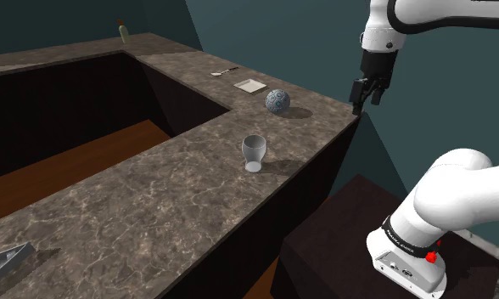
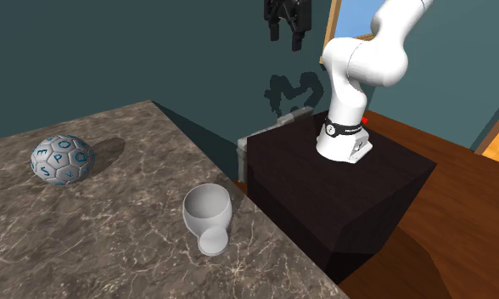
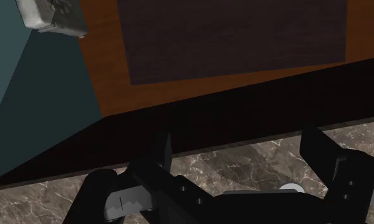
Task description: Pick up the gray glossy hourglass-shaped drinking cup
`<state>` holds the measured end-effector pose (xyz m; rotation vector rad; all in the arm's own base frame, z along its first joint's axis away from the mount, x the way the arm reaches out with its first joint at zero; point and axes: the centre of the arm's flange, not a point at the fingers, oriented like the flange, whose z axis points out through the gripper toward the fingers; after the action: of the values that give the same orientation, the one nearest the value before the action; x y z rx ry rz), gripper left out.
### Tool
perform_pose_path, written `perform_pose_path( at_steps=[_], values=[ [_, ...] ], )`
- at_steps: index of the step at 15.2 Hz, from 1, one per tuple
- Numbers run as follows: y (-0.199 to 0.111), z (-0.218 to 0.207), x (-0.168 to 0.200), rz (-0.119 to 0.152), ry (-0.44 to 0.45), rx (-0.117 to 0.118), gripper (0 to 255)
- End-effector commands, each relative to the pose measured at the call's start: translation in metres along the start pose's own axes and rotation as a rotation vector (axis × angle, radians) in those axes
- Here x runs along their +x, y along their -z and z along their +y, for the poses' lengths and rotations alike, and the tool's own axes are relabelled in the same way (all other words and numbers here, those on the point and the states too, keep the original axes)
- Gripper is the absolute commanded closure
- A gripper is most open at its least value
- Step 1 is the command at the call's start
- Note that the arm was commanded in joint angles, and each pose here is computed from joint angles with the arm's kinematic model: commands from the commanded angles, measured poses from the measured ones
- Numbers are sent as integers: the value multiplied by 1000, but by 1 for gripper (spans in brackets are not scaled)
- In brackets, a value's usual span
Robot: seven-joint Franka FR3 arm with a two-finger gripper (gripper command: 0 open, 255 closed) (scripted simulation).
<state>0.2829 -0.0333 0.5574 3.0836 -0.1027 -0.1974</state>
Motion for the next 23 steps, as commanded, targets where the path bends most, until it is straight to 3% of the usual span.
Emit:
perform_pose_path(
  at_steps=[1, 23],
  values=[
    [0, 0, 0, 0, 0, 0, 0],
    [-125, -149, 196, 92, 19, 55, 0]
  ],
)
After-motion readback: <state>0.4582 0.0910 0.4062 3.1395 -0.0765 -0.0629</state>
